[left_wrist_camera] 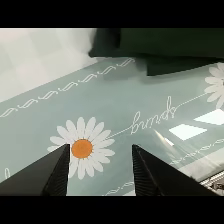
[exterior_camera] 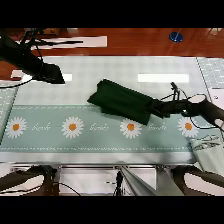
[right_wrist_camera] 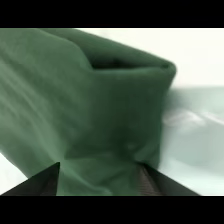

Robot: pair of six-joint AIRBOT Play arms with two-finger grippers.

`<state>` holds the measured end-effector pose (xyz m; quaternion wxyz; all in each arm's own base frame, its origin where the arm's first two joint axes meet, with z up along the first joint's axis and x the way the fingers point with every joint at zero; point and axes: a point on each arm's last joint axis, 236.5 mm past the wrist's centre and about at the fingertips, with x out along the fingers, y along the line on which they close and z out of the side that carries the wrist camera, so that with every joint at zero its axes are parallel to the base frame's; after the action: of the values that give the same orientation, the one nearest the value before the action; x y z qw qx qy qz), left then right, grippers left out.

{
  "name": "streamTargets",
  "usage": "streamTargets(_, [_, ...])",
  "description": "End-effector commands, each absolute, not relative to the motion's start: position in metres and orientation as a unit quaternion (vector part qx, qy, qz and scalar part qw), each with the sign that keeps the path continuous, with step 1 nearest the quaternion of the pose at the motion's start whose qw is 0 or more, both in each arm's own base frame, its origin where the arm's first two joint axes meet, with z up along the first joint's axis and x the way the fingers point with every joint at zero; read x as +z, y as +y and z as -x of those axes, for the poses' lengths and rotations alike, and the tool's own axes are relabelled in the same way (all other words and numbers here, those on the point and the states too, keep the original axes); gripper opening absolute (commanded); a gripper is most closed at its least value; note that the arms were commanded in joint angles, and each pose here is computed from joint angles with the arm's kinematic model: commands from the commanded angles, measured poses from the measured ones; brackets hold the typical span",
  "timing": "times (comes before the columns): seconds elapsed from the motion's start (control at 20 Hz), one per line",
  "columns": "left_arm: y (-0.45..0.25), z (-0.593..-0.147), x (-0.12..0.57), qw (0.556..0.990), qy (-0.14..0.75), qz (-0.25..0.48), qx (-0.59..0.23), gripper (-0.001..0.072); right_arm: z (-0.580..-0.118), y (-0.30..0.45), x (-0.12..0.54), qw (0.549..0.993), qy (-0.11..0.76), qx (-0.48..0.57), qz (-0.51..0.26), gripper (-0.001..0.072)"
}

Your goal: Fold the shirts.

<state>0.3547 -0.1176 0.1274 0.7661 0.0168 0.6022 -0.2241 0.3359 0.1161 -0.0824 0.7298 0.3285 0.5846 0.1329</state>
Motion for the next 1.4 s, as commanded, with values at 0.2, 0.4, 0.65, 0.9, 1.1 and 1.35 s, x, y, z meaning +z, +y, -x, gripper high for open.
streamTargets(0.2, [-0.118,-0.354,0.128,0.766,0.602,-0.017,-0.226,0.0474,-0.321,0.087,-0.064,0.735,0.591,0.128,-0.308,0.0581])
streamTargets(0.4, [-0.119,-0.354,0.128,0.766,0.601,-0.017,-0.227,0.0474,-0.32,0.067,-0.079,0.743,0.602,0.086,-0.281,0.0581])
streamTargets(0.65, [-0.118,-0.354,0.128,0.766,0.601,-0.017,-0.226,0.0474,-0.329,0.098,-0.107,0.721,0.611,0.099,-0.311,0.0581])
streamTargets(0.9, [-0.118,-0.354,0.128,0.766,0.601,-0.017,-0.226,0.0474,-0.341,0.151,-0.13,0.714,0.604,0.113,-0.337,0.0457])
streamTargets(1.1, [-0.118,-0.354,0.128,0.766,0.602,-0.017,-0.226,0.0474,-0.362,0.15,-0.088,0.737,0.549,0.14,-0.369,0.0028])
streamTargets(1.35, [-0.119,-0.355,0.128,0.767,0.602,-0.013,-0.223,0.0474,-0.367,0.102,0.049,0.793,0.45,0.206,-0.356,0.0027])
